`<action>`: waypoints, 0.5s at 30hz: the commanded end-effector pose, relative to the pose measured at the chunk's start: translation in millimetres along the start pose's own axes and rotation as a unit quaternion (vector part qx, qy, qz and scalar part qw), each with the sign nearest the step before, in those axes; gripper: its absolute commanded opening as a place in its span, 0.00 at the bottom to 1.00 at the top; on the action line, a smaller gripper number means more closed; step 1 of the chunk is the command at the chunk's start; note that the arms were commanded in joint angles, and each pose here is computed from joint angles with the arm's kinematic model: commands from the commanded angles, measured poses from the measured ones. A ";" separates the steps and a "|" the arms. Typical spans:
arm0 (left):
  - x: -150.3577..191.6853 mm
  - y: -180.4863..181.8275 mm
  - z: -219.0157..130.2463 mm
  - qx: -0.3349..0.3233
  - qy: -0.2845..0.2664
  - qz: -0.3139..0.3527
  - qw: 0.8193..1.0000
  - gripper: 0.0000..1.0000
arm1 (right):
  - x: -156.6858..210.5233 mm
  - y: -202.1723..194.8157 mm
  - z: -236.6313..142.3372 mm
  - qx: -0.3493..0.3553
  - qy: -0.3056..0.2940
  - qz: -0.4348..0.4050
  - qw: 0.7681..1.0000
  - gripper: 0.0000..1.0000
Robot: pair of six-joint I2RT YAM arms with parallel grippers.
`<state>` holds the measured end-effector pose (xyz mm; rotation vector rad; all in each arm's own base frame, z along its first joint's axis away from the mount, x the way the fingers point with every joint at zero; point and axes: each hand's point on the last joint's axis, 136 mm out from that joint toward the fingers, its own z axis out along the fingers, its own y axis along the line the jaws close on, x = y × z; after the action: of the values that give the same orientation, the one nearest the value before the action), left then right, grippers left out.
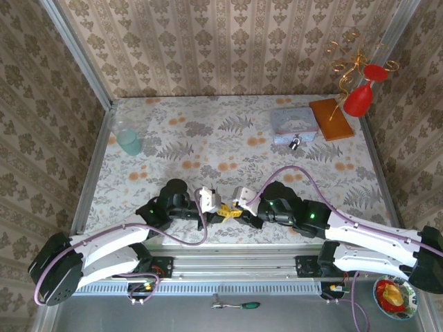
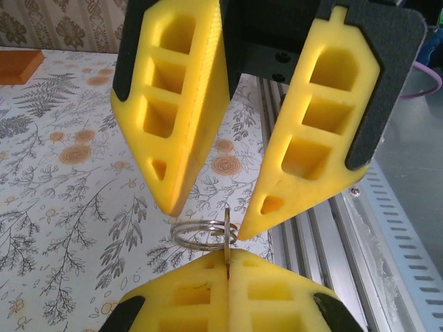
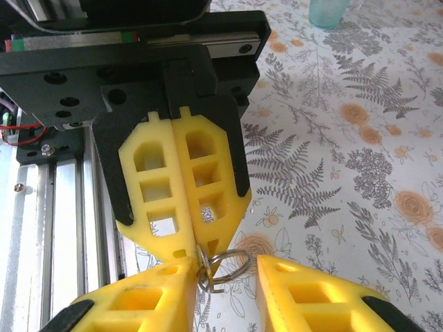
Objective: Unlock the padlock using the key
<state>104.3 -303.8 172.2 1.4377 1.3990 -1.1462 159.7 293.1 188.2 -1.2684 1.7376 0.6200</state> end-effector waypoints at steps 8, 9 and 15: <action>-6.3 -7.6 2.6 0.025 -0.003 0.016 1.000 0.00 | -8.9 9.2 2.0 -0.027 -0.001 -0.006 1.000 0.24; -6.3 -7.6 2.5 0.025 -0.003 0.016 1.000 0.00 | -7.9 9.8 3.2 -0.029 0.003 -0.006 1.000 0.24; -6.0 -7.6 2.2 0.022 -0.002 0.017 1.000 0.00 | -0.4 11.8 7.2 -0.033 0.021 -0.007 0.999 0.22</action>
<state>102.4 -302.9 166.7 1.4544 1.4163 -1.1503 155.5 299.5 179.5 -1.3143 1.7636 0.6406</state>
